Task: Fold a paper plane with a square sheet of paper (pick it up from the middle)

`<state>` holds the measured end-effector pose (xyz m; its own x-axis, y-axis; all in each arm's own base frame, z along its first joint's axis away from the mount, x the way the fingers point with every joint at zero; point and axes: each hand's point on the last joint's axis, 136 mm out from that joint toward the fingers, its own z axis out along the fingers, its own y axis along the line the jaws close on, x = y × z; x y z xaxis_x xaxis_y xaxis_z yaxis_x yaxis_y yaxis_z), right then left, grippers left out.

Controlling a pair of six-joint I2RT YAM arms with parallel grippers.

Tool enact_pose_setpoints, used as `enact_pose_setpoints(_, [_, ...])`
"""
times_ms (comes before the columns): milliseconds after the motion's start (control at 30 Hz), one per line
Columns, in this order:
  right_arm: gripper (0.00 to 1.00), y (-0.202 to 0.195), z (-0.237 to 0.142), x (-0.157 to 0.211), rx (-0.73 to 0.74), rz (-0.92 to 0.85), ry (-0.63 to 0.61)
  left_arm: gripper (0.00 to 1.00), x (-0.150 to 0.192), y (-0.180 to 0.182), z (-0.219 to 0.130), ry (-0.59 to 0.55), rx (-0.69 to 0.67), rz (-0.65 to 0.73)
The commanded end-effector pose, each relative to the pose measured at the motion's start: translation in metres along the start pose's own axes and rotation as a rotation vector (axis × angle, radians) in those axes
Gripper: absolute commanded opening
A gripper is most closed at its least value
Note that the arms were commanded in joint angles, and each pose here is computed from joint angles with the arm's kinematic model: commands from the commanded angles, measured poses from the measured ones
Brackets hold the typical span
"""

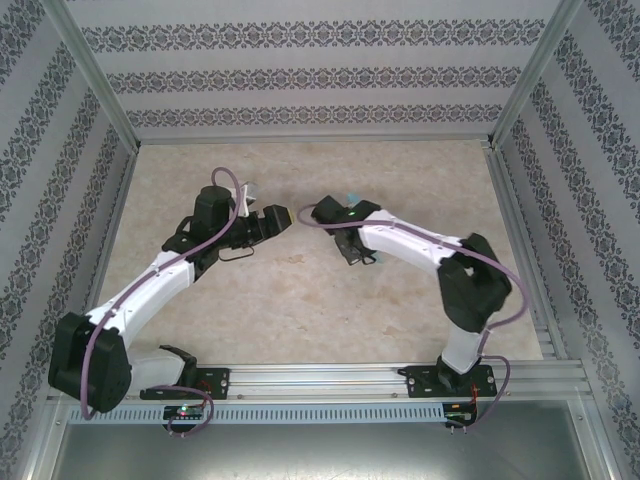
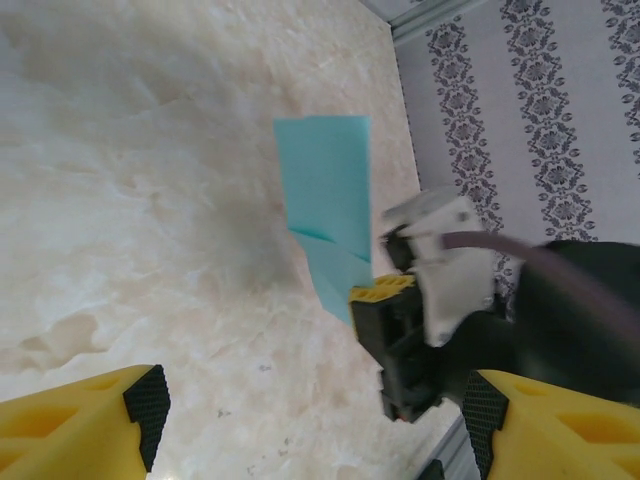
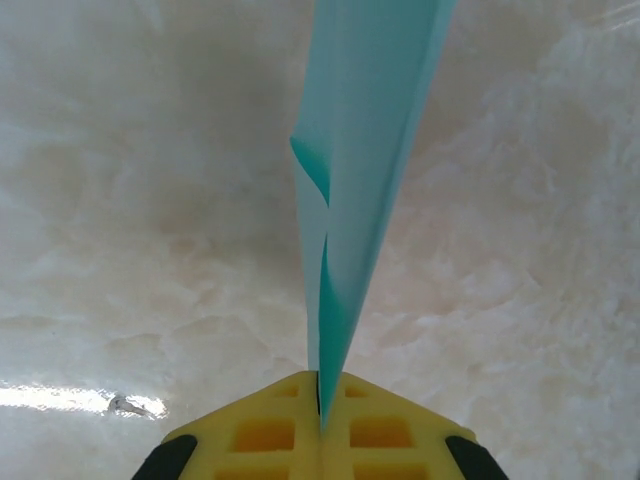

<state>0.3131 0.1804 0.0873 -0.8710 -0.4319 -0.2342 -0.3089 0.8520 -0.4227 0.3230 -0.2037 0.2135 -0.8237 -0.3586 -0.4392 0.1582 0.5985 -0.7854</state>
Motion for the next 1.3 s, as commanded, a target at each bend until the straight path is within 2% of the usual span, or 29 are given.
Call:
enact_pose_setpoints(0, [0.08, 0.012, 0.000, 0.004, 0.077, -0.071, 0.042, 0.80, 0.012, 0.023, -0.015, 0.009, -0.083, -0.003])
enact_pose_setpoints(300, [0.26, 0.108, 0.017, 0.000, -0.217, -0.076, 0.074, 0.80, 0.033, 0.026, -0.030, 0.043, -0.075, -0.009])
enact_pose_setpoints(533, [0.38, 0.136, 0.004, -0.012, -0.459, 0.009, 0.012, 0.80, 0.036, 0.022, -0.033, 0.051, -0.050, -0.010])
enact_pose_setpoints(867, [0.52, 0.106, -0.030, -0.027, -0.744, 0.198, -0.126, 0.80, 0.034, 0.015, -0.025, 0.069, 0.002, -0.018])
enact_pose_setpoints(1100, [0.56, 0.072, -0.023, -0.021, -0.756, 0.282, -0.149, 0.80, 0.030, 0.011, -0.014, 0.076, 0.037, -0.022])
enact_pose_setpoints(1267, [0.60, 0.041, -0.017, -0.010, -0.765, 0.358, -0.169, 0.80, 0.045, 0.013, 0.021, 0.134, 0.022, 0.004])
